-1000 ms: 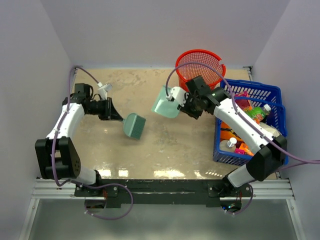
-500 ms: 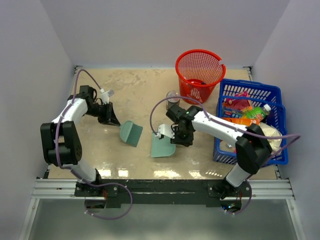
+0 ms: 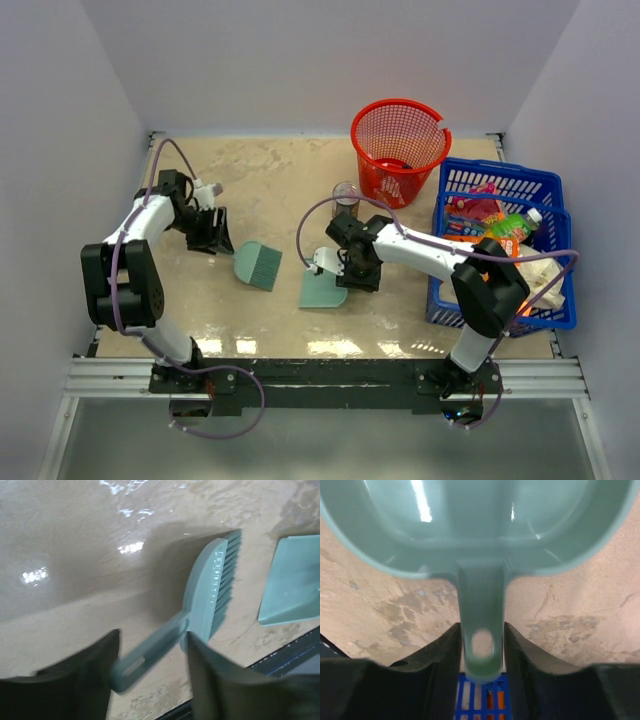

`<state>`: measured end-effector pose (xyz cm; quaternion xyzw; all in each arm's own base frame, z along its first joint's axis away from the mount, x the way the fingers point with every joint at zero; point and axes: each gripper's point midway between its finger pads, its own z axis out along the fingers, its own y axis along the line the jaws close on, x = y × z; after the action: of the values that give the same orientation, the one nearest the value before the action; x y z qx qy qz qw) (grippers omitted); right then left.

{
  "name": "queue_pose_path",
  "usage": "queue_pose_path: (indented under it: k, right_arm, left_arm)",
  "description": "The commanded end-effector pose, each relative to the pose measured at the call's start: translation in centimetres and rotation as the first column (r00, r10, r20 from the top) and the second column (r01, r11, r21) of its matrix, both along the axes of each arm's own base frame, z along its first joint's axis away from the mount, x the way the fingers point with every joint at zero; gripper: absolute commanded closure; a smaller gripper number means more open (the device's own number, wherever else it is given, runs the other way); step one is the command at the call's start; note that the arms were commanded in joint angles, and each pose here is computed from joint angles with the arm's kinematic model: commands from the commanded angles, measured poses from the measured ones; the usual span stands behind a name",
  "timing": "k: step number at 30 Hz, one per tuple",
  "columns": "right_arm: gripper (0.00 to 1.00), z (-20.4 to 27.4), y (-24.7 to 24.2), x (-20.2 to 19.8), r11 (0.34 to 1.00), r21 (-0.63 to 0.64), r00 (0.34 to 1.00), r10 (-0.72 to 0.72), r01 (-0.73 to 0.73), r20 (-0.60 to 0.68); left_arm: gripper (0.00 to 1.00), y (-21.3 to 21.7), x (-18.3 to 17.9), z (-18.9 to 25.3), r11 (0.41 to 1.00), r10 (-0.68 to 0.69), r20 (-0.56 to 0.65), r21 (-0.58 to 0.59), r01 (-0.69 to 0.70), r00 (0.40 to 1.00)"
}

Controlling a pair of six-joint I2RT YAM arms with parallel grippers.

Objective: Sweep away the paper scraps from the table

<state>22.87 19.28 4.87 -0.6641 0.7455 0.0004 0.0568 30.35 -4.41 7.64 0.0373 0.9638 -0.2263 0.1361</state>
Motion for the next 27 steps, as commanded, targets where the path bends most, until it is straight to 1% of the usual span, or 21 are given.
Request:
queue_pose_path:
  k: [1,2,3,4,8,9,10,12,13,14,15,17,18,19,20,21,23,24,25,26,27]
  right_arm:
    - [0.54,1.4,0.9,1.3,0.998,0.046,0.995,-0.055,0.052,0.077]
    - [0.49,2.1,1.1,1.5,0.996,0.067,0.994,-0.064,0.058,0.094]
    - [0.22,2.4,1.2,1.6,0.995,0.078,0.992,-0.07,0.062,0.102]
    - [0.02,2.9,1.4,1.6,0.993,0.097,0.991,-0.08,0.069,0.111]
    - [0.02,5.5,2.2,1.8,0.98,0.184,0.984,-0.098,0.069,0.152]
    - [0.02,6.7,2.4,2.0,0.973,0.218,0.978,-0.118,0.079,0.172]
    - [0.02,7.8,2.8,2.2,0.966,0.248,0.976,-0.124,0.076,0.182]
    - [0.01,9.9,3.3,2.5,0.949,0.301,0.966,-0.163,0.096,0.203]
    - [0.01,11.8,4.2,2.5,0.928,0.362,0.962,-0.17,0.084,0.212]
    - [0.01,12.8,4.4,2.5,0.918,0.389,0.96,-0.179,0.083,0.216]
    - [0.01,14.4,5.1,3.1,0.893,0.438,0.947,-0.224,0.104,0.23]
    - [0.01,16.3,5.2,4.3,0.864,0.48,0.912,-0.31,0.152,0.269]
    - [0.01,18.1,5.7,5.2,0.828,0.527,0.882,-0.38,0.19,0.278]
    - [0.01,18.9,5.8,6.1,0.808,0.55,0.854,-0.426,0.211,0.298]
    - [0.01,19.8,5.1,7.5,0.792,0.561,0.797,-0.492,0.243,0.349]
    - [0.01,21.4,5.4,8.6,0.757,0.605,0.755,-0.541,0.245,0.371]
    - [0.01,22.4,4.5,10.3,0.748,0.609,0.675,-0.595,0.265,0.436]
    - [0.01,23.4,4.5,10.9,0.74,0.622,0.65,-0.608,0.255,0.456]
    - [0.01,23.9,4.4,11.2,0.737,0.628,0.645,-0.611,0.25,0.46]
    - [0.02,24.4,4.5,11.5,0.731,0.638,0.643,-0.614,0.243,0.458]
    - [0.01,25.6,4.5,11.8,0.715,0.66,0.633,-0.626,0.232,0.456]
  left_arm:
    - [0.33,2.5,0.9,0.0,0.992,0.019,0.033,0.127,-0.023,0.999]
    - [0.32,2.5,0.8,0.1,0.991,0.014,0.037,0.133,-0.019,0.999]
    - [0.31,2.7,0.8,0.0,0.99,0.013,0.036,0.137,-0.018,0.999]
    - [0.3,2.8,0.8,0.1,0.989,0.016,0.04,0.144,-0.022,0.999]
    - [0.2,3.2,1.1,0.1,0.985,0.02,0.059,0.168,-0.03,0.998]
    - [0.04,3.4,1.5,0.3,0.982,0.019,0.074,0.184,-0.032,0.997]
    - [0.0,4.2,1.7,0.5,0.973,0.026,0.087,0.227,-0.045,0.996]
    - [0.0,5.3,3.0,1.8,0.958,0.034,0.165,0.274,-0.079,0.986]
    - [0.0,5.8,3.4,2.3,0.949,0.029,0.196,0.303,-0.089,0.98]
    - [0.0,6.0,3.8,3.3,0.945,0.028,0.238,0.31,-0.103,0.971]
    - [0.0,6.1,4.7,4.2,0.942,0.026,0.282,0.315,-0.118,0.959]
    - [0.0,6.2,6.0,6.2,0.942,0.025,0.351,0.306,-0.14,0.936]
    - [0.0,6.1,6.4,7.0,0.943,0.024,0.378,0.299,-0.147,0.926]
    - [0.0,6.0,6.9,8.0,0.945,0.025,0.408,0.288,-0.155,0.912]
    - [0.0,6.0,7.8,9.4,0.945,0.025,0.452,0.282,-0.169,0.892]
    - [0.0,6.0,8.1,10.1,0.944,0.023,0.477,0.278,-0.175,0.879]
    - [0.0,6.4,9.3,12.4,0.937,0.032,0.544,0.276,-0.215,0.839]
    - [0.0,6.6,9.6,13.1,0.933,0.034,0.565,0.277,-0.228,0.824]
    - [0.0,6.8,9.9,13.6,0.929,0.038,0.577,0.281,-0.242,0.816]
    - [0.0,6.9,10.5,15.1,0.927,0.037,0.606,0.276,-0.254,0.794]
    - [0.0,7.0,10.8,15.7,0.925,0.038,0.618,0.275,-0.261,0.785]
